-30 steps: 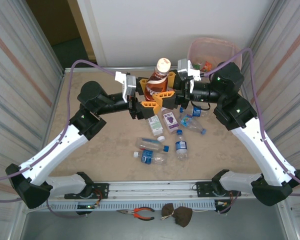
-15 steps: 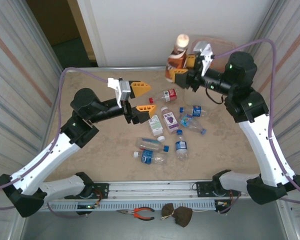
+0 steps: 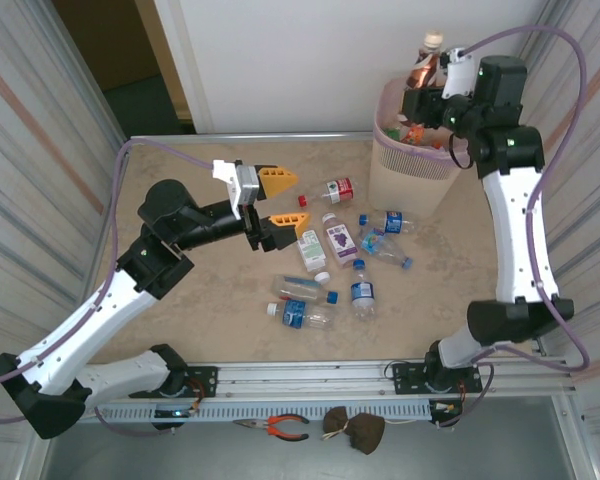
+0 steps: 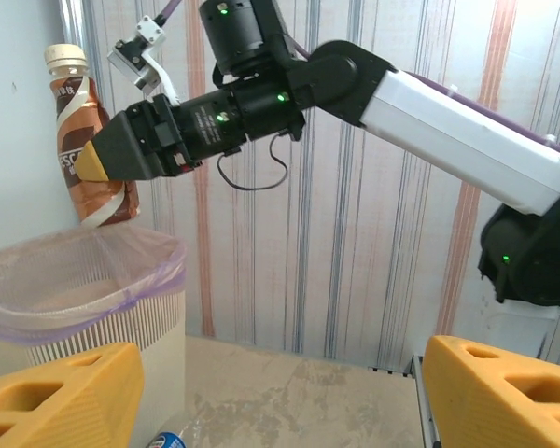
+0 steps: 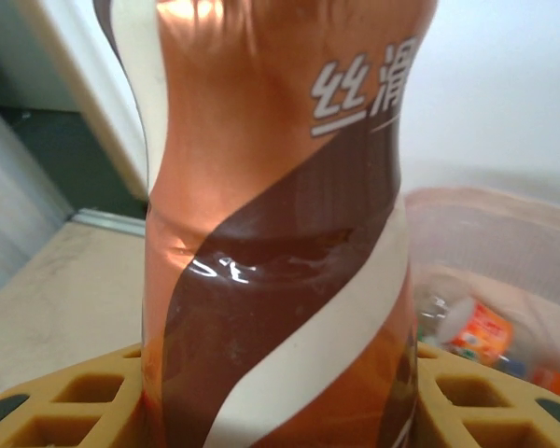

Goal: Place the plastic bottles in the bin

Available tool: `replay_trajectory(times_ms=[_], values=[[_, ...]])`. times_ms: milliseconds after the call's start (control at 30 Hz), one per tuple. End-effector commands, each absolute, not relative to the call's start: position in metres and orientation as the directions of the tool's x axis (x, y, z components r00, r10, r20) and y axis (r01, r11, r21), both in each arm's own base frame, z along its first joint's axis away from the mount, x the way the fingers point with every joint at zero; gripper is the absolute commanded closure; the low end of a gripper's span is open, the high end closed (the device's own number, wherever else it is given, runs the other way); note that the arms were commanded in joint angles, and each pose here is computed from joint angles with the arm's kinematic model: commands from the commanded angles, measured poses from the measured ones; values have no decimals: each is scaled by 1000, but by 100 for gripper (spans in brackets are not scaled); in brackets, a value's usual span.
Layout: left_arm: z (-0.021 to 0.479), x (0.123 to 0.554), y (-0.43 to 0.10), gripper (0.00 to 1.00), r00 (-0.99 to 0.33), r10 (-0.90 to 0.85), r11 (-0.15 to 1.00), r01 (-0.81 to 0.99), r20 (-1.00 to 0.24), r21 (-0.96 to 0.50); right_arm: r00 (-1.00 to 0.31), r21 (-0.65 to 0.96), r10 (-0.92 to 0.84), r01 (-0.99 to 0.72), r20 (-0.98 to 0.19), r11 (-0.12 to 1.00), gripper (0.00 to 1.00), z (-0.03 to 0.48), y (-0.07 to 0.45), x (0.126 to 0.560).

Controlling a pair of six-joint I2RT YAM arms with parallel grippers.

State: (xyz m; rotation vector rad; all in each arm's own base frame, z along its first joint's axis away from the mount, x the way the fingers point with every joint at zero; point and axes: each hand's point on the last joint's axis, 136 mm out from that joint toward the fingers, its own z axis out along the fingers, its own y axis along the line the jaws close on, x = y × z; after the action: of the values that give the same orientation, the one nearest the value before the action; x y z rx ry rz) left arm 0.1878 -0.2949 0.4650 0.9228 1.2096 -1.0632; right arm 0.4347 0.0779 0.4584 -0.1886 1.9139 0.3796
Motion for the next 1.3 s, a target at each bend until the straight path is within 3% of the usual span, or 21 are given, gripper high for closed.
replay_trajectory(times_ms=[0,367,733,1267], values=[[470,184,-290,21,69,-146,276,961,-987,26,-494,218,116,-153,-862,964,57,431,49,448],[465,186,-290,21,64,-135,288,957,-989,23,-717,291,250,69,-650,954,58,355,2,487],[456,190,-290,21,43,-122,303,953,-992,4,-848,497,225,-52,-479,866,58,292,38,508],[449,196,-291,21,22,-120,320,947,-992,-18,-952,495,159,9,-262,869,52,191,36,509]])
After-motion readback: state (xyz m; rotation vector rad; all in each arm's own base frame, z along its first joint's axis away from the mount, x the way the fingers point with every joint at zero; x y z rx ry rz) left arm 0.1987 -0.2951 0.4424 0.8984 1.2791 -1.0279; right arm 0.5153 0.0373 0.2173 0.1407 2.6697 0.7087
